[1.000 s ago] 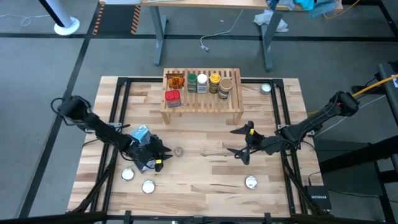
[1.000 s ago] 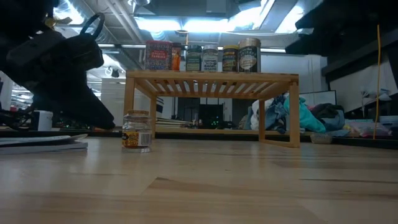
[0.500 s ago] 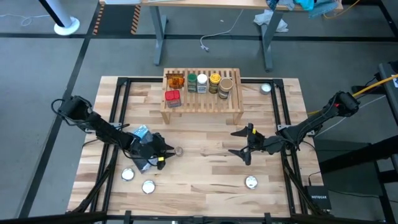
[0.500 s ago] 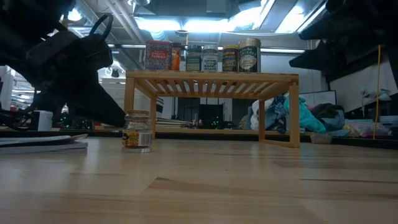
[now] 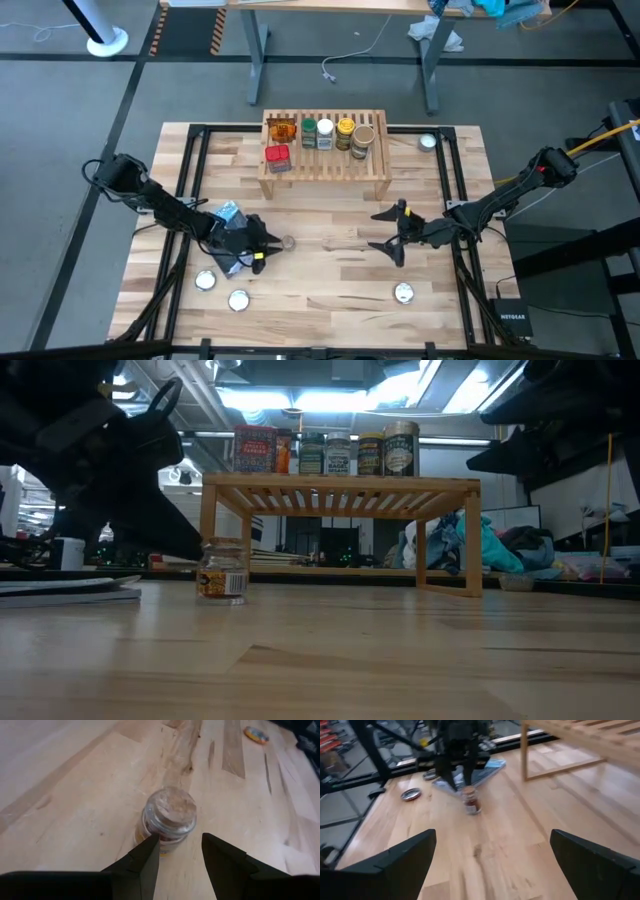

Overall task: Shelf spices
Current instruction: Put the transparent seasoning bottle on the shelf

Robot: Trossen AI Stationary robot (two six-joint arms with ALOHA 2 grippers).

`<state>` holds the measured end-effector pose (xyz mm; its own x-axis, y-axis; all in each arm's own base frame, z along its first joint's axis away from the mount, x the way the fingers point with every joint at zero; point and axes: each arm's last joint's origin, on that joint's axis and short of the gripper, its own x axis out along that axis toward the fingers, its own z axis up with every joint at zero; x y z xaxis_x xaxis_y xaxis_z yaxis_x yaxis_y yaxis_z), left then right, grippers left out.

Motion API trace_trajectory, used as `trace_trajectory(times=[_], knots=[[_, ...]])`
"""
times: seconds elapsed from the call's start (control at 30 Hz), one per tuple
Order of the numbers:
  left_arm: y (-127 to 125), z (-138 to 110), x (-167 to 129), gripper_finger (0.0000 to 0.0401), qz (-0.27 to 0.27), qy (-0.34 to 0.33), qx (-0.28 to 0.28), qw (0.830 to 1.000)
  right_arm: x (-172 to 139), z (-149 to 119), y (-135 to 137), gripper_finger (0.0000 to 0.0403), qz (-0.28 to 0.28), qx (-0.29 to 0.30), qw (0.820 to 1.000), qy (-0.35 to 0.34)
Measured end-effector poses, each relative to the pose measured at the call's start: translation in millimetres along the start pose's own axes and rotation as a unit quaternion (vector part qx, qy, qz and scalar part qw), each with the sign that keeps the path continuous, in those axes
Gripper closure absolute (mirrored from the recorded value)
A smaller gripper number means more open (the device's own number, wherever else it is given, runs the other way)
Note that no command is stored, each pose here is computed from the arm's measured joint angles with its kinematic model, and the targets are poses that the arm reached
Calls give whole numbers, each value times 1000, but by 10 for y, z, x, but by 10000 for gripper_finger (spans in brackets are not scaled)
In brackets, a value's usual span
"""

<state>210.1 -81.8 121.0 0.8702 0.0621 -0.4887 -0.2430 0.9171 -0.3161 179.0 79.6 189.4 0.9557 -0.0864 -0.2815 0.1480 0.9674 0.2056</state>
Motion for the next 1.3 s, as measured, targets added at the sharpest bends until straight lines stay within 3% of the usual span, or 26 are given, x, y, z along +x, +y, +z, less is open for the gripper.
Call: trace_trajectory(times=[0.2,0.67,1.0,1.3], knots=[[-8,12,0,260,-4,-6,-35,999,-1,-16,21,6,38,-6,999,19],[29,31,16,260,2,-4,-42,999,-1,-16,21,6,39,-6,999,19],[30,32,16,260,5,-6,11,1000,-1,-16,21,6,39,-6,999,19],[31,34,16,260,7,-8,21,1000,-1,-16,21,6,39,-7,999,19]])
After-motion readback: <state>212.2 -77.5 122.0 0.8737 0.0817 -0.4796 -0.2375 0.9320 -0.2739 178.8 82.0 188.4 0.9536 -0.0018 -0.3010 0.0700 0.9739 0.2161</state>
